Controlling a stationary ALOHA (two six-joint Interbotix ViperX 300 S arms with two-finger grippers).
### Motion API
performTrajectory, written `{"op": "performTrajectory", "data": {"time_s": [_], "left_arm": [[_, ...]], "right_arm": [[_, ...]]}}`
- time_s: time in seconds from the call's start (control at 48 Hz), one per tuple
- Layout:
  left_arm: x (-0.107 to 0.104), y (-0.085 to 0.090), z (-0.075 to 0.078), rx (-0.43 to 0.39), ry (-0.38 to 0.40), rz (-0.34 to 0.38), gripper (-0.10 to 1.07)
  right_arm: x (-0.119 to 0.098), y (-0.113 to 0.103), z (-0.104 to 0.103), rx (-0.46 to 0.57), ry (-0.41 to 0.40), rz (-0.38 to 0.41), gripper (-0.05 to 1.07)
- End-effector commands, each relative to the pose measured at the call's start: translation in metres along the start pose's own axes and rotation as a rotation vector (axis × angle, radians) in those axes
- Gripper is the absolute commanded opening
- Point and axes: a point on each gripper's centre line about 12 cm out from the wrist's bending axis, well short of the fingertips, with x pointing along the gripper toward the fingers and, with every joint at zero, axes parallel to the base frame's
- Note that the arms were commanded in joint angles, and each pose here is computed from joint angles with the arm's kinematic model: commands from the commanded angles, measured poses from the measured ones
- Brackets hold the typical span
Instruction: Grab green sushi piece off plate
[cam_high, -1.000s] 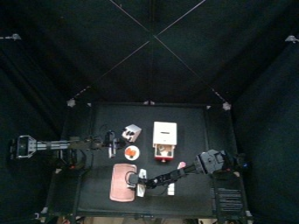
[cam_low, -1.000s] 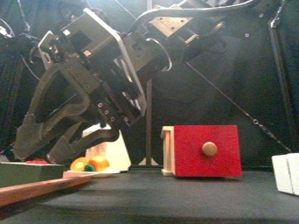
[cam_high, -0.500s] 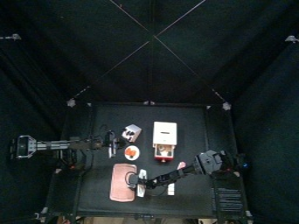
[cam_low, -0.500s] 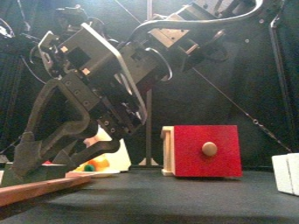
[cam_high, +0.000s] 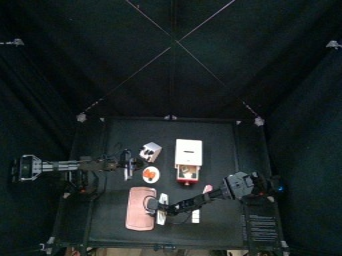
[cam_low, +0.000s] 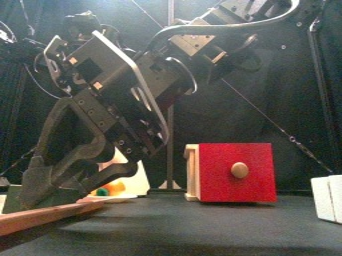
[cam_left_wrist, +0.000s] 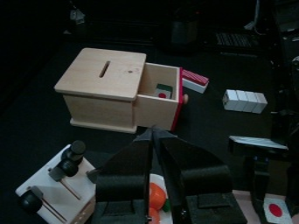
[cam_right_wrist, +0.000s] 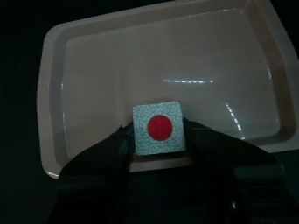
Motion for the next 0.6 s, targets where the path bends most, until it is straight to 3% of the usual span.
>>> {"op": "performTrajectory", "data": {"time_s": [0.0, 0.292, 0.583], "left_arm": [[0.001, 0.0, 0.006, 0.003, -0.022, -0.002, 0.53], [0.001, 0.0, 0.006, 0.003, -0.022, -0.002, 0.53], [0.001, 0.0, 0.007, 0.002, -0.024, -0.001, 0.53]], "right_arm": [[-0.009, 0.004, 0.02, 0.01, -0.045, 0.015, 0.73], [-0.027, 0.009, 0.04, 0.024, -0.092, 0.032, 0.66], [-0.043, 0.003, 0.05, 0.06, -0.113, -0.035, 0.66]]}}
